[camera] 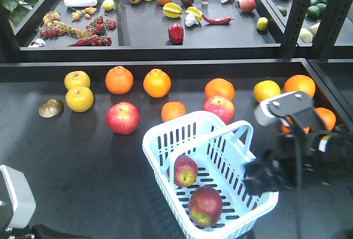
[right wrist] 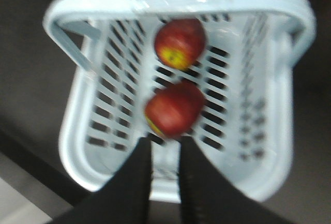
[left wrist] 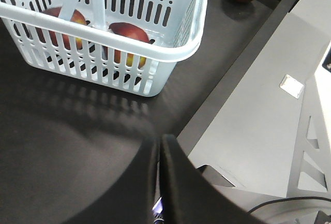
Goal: Pick three apples into basket with both arms
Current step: 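Carry the second apple into the basket and open the right gripper, then grasp a third red apple near the table edge with the right gripper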
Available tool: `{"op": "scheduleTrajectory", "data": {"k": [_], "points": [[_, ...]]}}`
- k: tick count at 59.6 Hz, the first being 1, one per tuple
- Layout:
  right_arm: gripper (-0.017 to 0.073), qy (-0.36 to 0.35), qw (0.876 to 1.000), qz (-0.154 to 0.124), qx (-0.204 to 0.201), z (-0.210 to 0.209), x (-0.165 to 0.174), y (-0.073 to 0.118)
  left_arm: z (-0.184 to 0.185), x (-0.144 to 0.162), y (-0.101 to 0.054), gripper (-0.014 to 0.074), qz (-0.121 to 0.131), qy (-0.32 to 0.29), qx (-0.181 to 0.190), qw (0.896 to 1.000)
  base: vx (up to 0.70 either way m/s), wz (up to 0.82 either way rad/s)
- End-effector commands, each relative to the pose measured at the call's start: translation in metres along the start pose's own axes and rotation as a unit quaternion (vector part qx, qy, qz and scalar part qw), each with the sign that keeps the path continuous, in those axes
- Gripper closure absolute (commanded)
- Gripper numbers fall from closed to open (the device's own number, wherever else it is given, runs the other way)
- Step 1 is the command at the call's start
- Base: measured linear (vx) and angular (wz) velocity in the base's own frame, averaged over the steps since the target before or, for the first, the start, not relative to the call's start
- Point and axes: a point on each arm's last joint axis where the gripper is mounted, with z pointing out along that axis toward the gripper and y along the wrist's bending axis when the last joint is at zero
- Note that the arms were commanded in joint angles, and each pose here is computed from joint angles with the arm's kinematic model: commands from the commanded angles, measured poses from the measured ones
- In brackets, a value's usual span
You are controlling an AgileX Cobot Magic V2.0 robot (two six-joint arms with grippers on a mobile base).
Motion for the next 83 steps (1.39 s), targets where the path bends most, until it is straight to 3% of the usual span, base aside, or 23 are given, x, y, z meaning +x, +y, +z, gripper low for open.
{"op": "scheduleTrajectory", "data": {"k": [1, 5, 10, 13, 19, 32, 37, 41, 45, 54, 59, 68, 83], "points": [[0.0572, -0.005, 0.996, 0.018, 0.084, -0.023, 0.000, -0.014, -0.003, -0.010, -0.001, 0.0599, -0.013, -0.029, 0.000, 1.000, 0.00, 0.00], [0.0569, 0.027, 0.986, 0.054, 0.153, -0.031, 0.009, -0.031, -0.003, -0.010, -0.001, 0.0599, -0.012, -0.029, -0.001, 0.999, 0.00, 0.00], [0.0568, 0.069, 0.964, 0.094, 0.241, -0.042, 0.022, -0.056, -0.003, -0.010, -0.001, 0.0599, -0.012, -0.029, -0.001, 0.999, 0.00, 0.00], [0.0568, 0.084, 0.950, 0.112, 0.278, -0.049, 0.028, -0.069, -0.003, -0.010, -0.001, 0.0599, -0.012, -0.029, -0.001, 0.999, 0.00, 0.00], [0.0564, 0.101, 0.930, 0.158, 0.316, -0.060, 0.041, -0.092, -0.003, -0.010, -0.001, 0.0599, -0.012, -0.029, -0.001, 0.999, 0.00, 0.00], [0.0503, 0.103, 0.889, 0.295, 0.334, -0.068, 0.066, -0.141, -0.003, -0.010, -0.001, 0.0599, -0.012, -0.031, -0.002, 0.999, 0.00, 0.00], [0.0424, 0.121, 0.881, 0.342, 0.305, -0.062, 0.073, -0.158, -0.003, -0.011, -0.001, 0.0599, -0.013, -0.032, -0.003, 0.999, 0.00, 0.00], [0.0319, 0.142, 0.884, 0.353, 0.273, -0.055, 0.074, -0.169, -0.003, -0.011, -0.001, 0.0599, -0.013, -0.032, -0.003, 0.999, 0.00, 0.00], [0.0202, 0.177, 0.877, 0.379, 0.238, -0.044, 0.076, -0.179, -0.003, -0.010, -0.001, 0.0599, -0.013, -0.032, -0.003, 0.999, 0.00, 0.00], [-0.0045, 0.259, 0.853, 0.392, 0.227, -0.028, 0.082, -0.201, -0.003, -0.010, -0.001, 0.0599, -0.013, -0.032, -0.003, 0.999, 0.00, 0.00], [-0.0115, 0.290, 0.845, 0.390, 0.224, -0.018, 0.089, -0.207, -0.003, -0.010, -0.001, 0.0599, -0.013, -0.032, -0.003, 0.999, 0.00, 0.00], [-0.0128, 0.320, 0.836, 0.382, 0.231, -0.004, 0.098, -0.218, -0.003, -0.010, -0.001, 0.0599, -0.013, -0.031, -0.002, 0.999, 0.00, 0.00], [-0.0087, 0.330, 0.834, 0.378, 0.232, 0.011, 0.105, -0.227, -0.003, -0.010, -0.001, 0.0599, -0.012, -0.031, -0.002, 0.999, 0.00, 0.00]]}}
